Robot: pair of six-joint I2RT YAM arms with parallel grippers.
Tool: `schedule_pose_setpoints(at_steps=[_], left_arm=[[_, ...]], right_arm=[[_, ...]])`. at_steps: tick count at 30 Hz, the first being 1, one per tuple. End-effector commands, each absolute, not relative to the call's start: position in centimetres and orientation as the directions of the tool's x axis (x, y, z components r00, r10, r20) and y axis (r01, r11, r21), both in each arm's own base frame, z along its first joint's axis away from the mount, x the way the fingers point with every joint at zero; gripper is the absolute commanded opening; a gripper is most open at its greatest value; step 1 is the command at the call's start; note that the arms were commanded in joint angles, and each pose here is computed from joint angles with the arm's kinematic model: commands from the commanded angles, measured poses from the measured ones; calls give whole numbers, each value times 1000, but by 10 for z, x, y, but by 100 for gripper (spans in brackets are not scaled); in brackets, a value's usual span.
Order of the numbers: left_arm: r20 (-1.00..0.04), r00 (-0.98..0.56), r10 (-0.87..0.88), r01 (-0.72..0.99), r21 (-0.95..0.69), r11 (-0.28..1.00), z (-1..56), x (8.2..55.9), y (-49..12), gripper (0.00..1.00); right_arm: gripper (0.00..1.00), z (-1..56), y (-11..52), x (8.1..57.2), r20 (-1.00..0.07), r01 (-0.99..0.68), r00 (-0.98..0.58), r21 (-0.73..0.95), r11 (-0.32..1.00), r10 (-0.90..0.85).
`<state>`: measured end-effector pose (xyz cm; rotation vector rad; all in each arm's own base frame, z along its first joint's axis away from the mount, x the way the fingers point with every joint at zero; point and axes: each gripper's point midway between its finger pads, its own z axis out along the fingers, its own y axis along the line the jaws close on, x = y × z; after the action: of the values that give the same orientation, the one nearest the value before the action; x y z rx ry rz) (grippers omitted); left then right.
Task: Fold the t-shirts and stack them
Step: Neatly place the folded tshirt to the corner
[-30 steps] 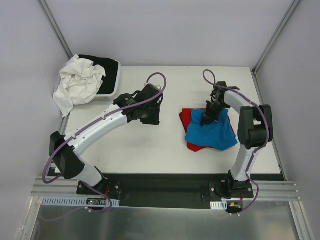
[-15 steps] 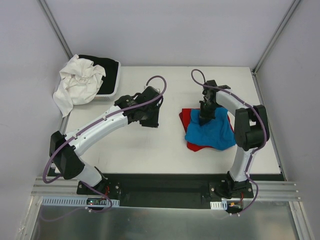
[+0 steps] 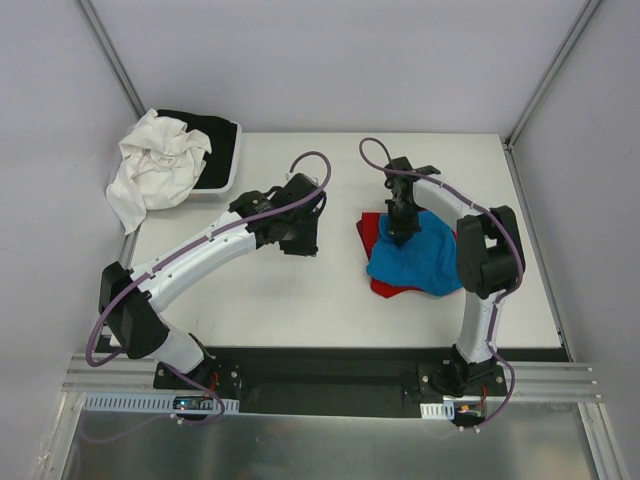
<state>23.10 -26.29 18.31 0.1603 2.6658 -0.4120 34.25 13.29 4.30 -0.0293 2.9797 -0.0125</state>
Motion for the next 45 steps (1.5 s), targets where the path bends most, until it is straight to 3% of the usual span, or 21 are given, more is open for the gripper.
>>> schedule_pose_setpoints(at_steps=[1, 14, 21, 45], left_arm=[[-419, -908, 9, 139, -281, 950, 187, 224, -254, 24], [-420, -907, 8, 136, -274, 952, 187, 224, -253, 24], [-431, -902, 38, 158, -247, 956, 189, 229, -252, 25], [-406, -908, 100, 210, -238, 948, 182, 246, -262, 25]], right_arm=[[1, 19, 119, 366, -228, -6, -973, -115, 993, -32], [1, 24, 113, 392, -260, 31, -966, -123, 992, -2], [1, 26, 83, 402, -255, 133, -962, -114, 985, 100], [1, 34, 9, 318, -181, 348, -928, -116, 930, 325]])
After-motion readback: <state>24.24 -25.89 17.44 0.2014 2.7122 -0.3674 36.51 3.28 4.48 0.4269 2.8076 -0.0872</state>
